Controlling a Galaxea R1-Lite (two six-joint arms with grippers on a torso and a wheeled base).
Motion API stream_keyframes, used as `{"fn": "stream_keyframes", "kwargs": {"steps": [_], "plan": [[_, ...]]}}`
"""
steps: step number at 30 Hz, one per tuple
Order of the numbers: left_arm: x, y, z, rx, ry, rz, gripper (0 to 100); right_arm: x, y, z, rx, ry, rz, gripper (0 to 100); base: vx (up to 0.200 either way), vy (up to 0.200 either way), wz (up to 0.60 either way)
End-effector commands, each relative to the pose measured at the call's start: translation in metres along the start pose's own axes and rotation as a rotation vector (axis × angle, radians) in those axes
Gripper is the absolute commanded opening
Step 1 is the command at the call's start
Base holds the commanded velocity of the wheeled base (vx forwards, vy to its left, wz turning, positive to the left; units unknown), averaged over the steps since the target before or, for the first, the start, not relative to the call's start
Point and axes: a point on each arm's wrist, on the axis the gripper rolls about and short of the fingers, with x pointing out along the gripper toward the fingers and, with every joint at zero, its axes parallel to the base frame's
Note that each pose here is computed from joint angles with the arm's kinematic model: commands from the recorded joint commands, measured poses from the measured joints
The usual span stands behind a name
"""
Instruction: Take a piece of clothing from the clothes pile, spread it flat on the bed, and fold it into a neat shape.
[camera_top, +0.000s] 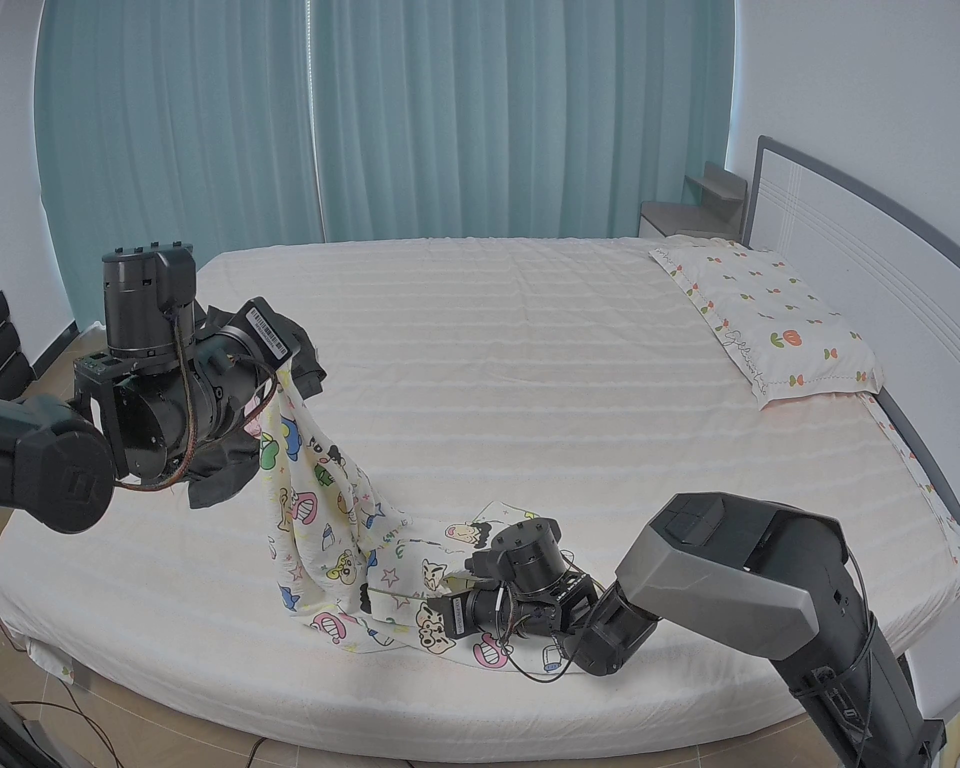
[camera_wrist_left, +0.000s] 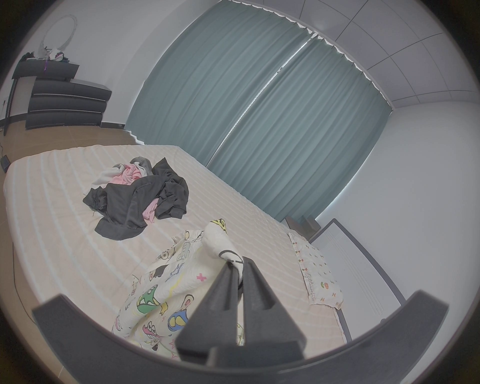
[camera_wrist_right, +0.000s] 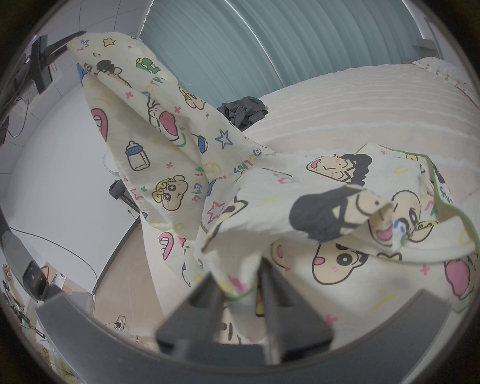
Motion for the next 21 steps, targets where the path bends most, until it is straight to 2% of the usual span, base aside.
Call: {"fn": "stream_keyframes", "kwargs": {"steps": [1,3,6,11,12,13,14,16,17,18,19,21], "plan": [[0.000,0.000,0.000,0.002,0.000,0.003,0,0.000,-0.003,0.007,0.008,-0.054,-0.051,0,0.000,0.000,0.00],[0.000,0.001,-0.001,0.003,0.003,0.005,0,-0.007,-0.006,0.015,0.021,-0.095,-0.078,0,0.000,0.000,0.00],[0.003,0.001,-0.003,0.013,0.007,0.011,0,-0.031,-0.008,0.033,0.055,-0.156,-0.075,0,0.000,0.000,0.00],[0.021,-0.002,-0.007,0.056,0.013,0.026,0,-0.099,-0.024,0.103,0.121,-0.360,-0.089,0,0.000,0.000,0.00],[0.021,-0.002,-0.006,0.057,0.009,0.027,0,-0.101,-0.025,0.105,0.122,-0.366,-0.090,0,0.000,0.000,0.00],[0.027,-0.006,-0.002,0.057,-0.005,0.033,0,-0.136,-0.038,0.141,0.128,-0.466,-0.102,0,0.000,0.000,0.00],[0.029,-0.009,0.001,0.055,-0.009,0.033,0,-0.152,-0.043,0.154,0.130,-0.500,-0.111,0,0.000,0.000,0.00],[0.032,-0.013,0.007,0.051,-0.020,0.033,0,-0.161,-0.045,0.162,0.129,-0.520,-0.115,0,0.000,0.000,0.00],[0.033,-0.014,0.009,0.049,-0.023,0.033,0,-0.186,-0.051,0.181,0.131,-0.572,-0.127,0,0.000,0.000,0.00],[0.033,-0.014,0.009,0.049,-0.023,0.033,0,-0.186,-0.051,0.181,0.131,-0.572,-0.127,0,0.000,0.000,0.00],[0.036,-0.021,0.022,0.039,-0.048,0.027,0,-0.225,-0.061,0.209,0.167,-0.685,-0.146,0,0.000,0.000,0.00],[0.036,-0.024,0.026,0.037,-0.053,0.024,0,-0.237,-0.062,0.217,0.170,-0.720,-0.149,0,0.000,0.000,0.00]]}}
